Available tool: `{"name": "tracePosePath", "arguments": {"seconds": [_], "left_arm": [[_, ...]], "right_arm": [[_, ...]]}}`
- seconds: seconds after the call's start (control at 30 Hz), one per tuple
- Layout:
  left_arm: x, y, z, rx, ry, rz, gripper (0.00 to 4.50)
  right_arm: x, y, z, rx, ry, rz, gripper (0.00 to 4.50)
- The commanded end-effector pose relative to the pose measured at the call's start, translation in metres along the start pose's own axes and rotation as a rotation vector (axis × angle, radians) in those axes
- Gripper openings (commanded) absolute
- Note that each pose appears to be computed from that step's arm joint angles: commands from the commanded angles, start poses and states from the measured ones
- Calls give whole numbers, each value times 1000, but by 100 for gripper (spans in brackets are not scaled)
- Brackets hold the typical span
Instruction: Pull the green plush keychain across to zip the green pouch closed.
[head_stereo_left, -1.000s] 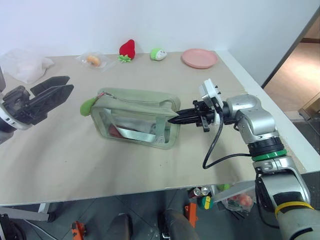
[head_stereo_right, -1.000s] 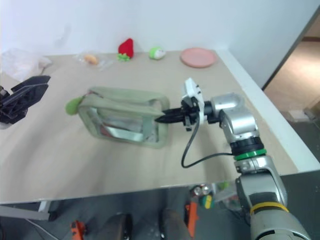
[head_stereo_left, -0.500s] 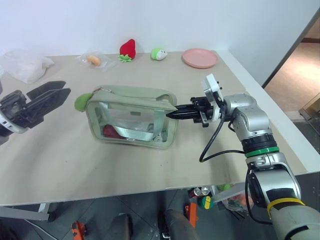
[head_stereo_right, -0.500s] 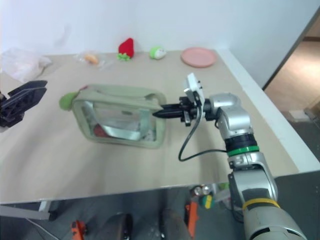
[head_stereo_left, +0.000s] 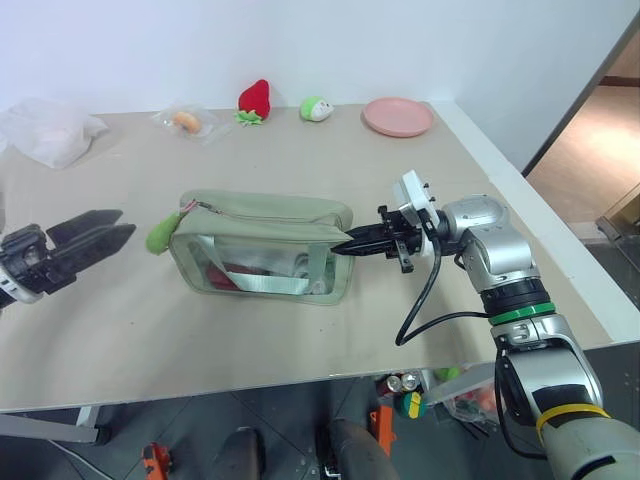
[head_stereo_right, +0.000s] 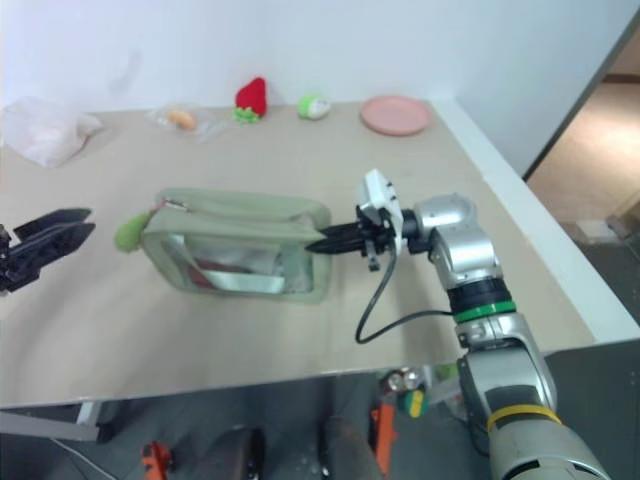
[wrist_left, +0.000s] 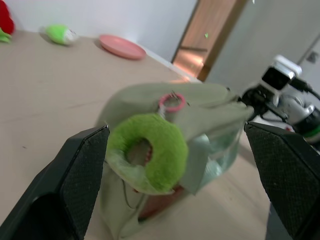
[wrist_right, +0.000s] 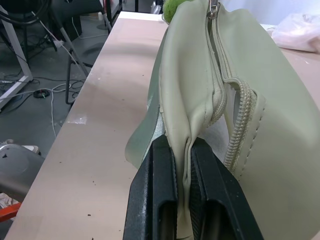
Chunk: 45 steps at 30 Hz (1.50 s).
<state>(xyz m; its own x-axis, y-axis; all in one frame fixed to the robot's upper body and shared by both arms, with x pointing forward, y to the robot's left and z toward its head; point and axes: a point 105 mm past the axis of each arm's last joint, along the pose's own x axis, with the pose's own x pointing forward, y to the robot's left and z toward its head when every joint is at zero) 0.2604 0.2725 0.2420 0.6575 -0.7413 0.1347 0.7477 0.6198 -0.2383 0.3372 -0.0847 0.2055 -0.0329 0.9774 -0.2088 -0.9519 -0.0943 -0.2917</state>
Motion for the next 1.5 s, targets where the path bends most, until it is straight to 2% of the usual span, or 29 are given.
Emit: {"name": "tracePosePath", "arguments": {"seconds": [0.03,0.27,0.3,0.37,0.5,0.53,0.67,0.73,0.77,0.83,0.87,1.03,1.13,1.23,1.37,1.47,1.5], "left_arm": [[10,-19,-9,103,145,-89,450],[13,-5,-20,104,200,-68,450],[13,-2,-21,103,199,-62,408],[16,1,-21,104,191,-56,393],[23,8,-18,118,157,-53,266],[23,7,-18,117,151,-61,257],[28,3,-15,118,129,-90,137],[29,1,-12,113,115,-104,111],[29,0,-12,105,113,-113,71],[29,-1,-14,100,119,-122,19],[29,-1,-15,100,121,-122,8],[35,3,-7,148,92,-90,8],[56,-13,24,217,-12,-149,8],[70,-27,37,207,-58,-215,8],[89,-37,27,192,-8,-278,8],[103,-40,5,205,72,-303,8],[104,-36,-6,199,118,-295,56]], "right_arm": [[2,2,-2,-18,17,15,3],[1,4,-5,-13,17,-3,3],[1,4,-5,-13,18,-4,0],[1,5,-6,-12,20,-8,0],[0,5,-6,-14,24,-18,0],[-1,4,-6,-14,25,-21,0],[-2,3,-6,-16,32,-27,0],[-3,2,-6,-14,32,-32,0],[-3,2,-5,-14,30,-34,0],[-4,1,-4,-14,27,-37,0],[-4,1,-4,-15,27,-39,0],[-5,0,-4,-17,34,-43,0],[-4,0,-4,-20,40,-42,0],[-4,-1,-3,-22,42,-42,0],[-4,0,-3,-25,44,-45,0],[-4,0,-3,-27,45,-49,0],[-4,0,-3,-28,45,-52,0]]}}
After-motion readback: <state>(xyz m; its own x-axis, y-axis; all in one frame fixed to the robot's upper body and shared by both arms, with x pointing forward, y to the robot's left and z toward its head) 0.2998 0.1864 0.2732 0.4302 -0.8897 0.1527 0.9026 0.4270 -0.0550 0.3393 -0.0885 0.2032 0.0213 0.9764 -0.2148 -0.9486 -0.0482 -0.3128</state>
